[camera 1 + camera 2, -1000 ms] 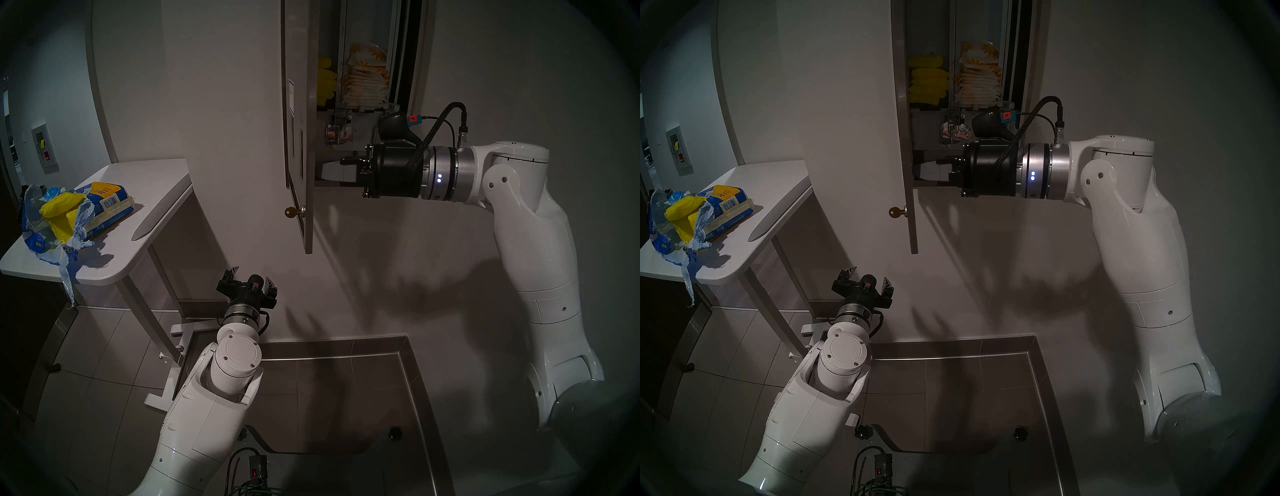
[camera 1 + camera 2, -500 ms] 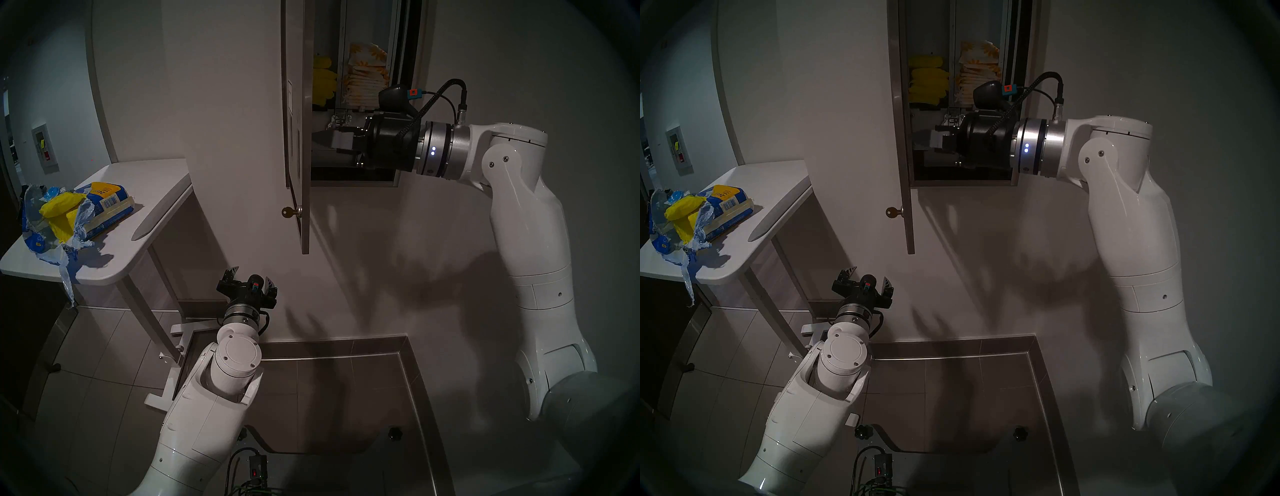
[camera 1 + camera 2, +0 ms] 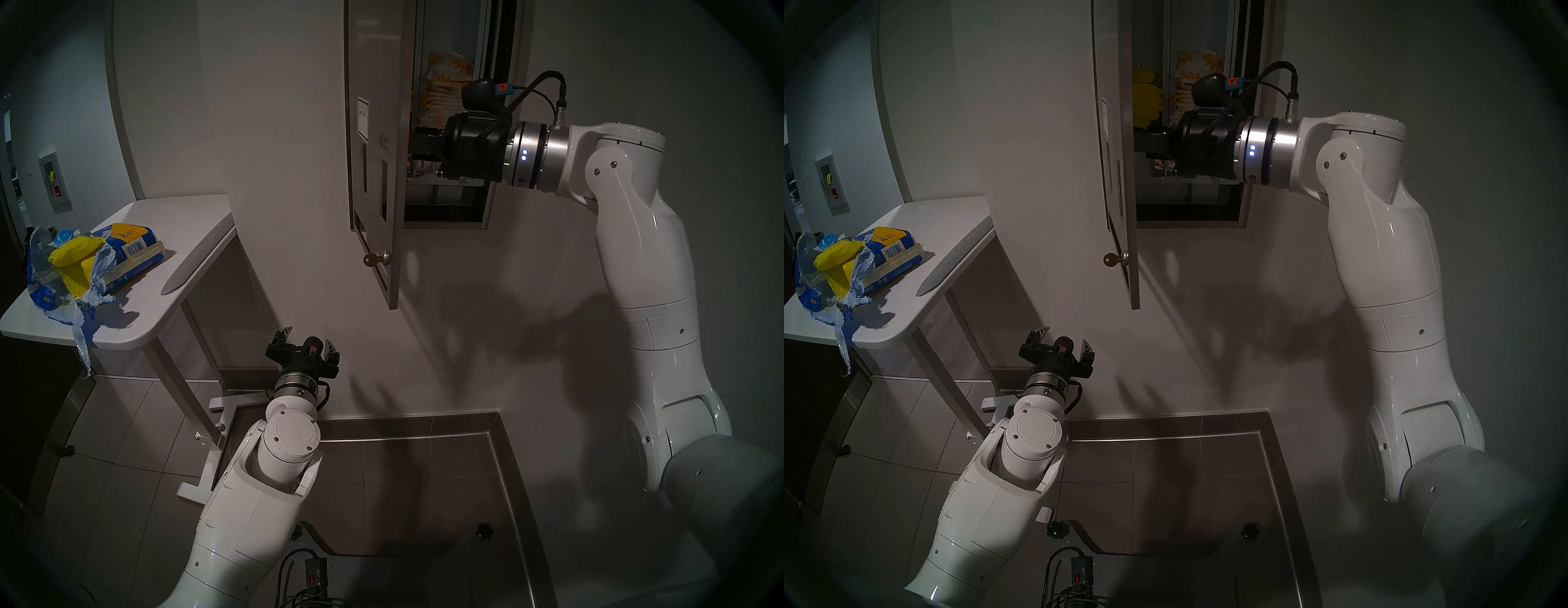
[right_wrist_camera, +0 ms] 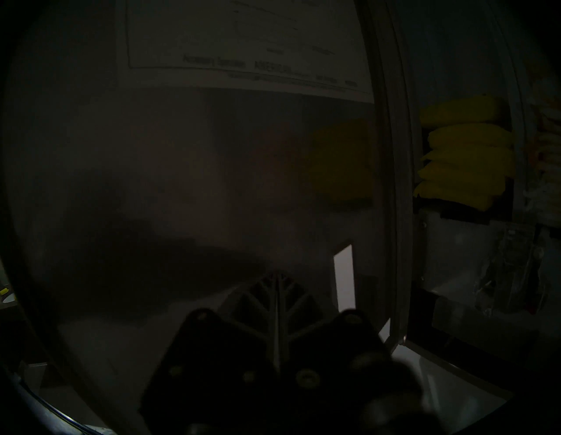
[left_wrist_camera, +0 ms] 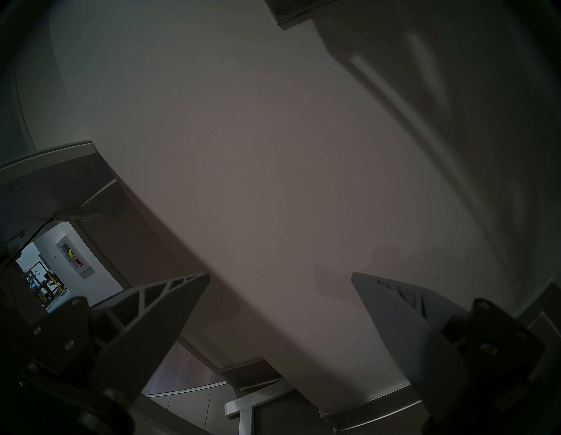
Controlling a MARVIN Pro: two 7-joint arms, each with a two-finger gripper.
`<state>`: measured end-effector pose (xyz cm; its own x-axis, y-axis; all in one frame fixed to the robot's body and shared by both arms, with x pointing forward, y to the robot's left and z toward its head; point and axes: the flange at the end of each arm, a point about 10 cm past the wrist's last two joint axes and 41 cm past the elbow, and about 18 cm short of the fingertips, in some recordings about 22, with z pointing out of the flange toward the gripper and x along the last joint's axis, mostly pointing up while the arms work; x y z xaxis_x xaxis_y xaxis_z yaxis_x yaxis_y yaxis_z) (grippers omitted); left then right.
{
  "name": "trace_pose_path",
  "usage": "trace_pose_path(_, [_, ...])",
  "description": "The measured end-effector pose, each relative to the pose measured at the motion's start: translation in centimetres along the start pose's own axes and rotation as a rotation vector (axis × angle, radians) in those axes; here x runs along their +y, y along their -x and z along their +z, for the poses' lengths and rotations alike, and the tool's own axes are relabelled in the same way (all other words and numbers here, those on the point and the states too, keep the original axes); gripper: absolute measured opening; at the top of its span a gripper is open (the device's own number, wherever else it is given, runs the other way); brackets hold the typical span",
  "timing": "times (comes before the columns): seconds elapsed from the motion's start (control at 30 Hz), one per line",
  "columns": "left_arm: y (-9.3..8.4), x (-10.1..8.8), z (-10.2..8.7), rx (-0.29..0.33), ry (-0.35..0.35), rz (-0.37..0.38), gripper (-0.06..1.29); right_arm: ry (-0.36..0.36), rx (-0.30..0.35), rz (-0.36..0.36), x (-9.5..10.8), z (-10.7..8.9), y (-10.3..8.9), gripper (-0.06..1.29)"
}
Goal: Open the dispenser door, put the pads inside, close the door
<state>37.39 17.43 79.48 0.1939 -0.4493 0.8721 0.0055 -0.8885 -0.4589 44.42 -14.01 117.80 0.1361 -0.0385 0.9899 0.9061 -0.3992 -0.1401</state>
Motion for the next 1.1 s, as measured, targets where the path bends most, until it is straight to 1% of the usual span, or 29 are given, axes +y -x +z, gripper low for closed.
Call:
trace_pose_path(0.2, [0.0,0.0,0.0,0.0,0.0,0.0,1.28,-0.043,0.007,-0.02,-1.1,1.4,-1.2,-0.04])
trace_pose_path(0.5, [0.0,0.0,0.0,0.0,0.0,0.0,1.28,-0.105,0.028,-0.045,-2.8,2.6,-3.0,-0.04])
trace_pose_path(0.77, [0.0,0.0,0.0,0.0,0.0,0.0,1.28,-0.103,0.062,-0.044,-3.5,3.2,-3.9,-0.04])
trace_pose_path(0.93, [0.0,0.0,0.0,0.0,0.0,0.0,1.28,-0.087,0.086,-0.041,-3.7,3.5,-4.5,-0.04])
trace_pose_path(1.1, [0.0,0.0,0.0,0.0,0.0,0.0,1.28,-0.073,0.099,-0.034,-3.8,4.0,-4.8,-0.04])
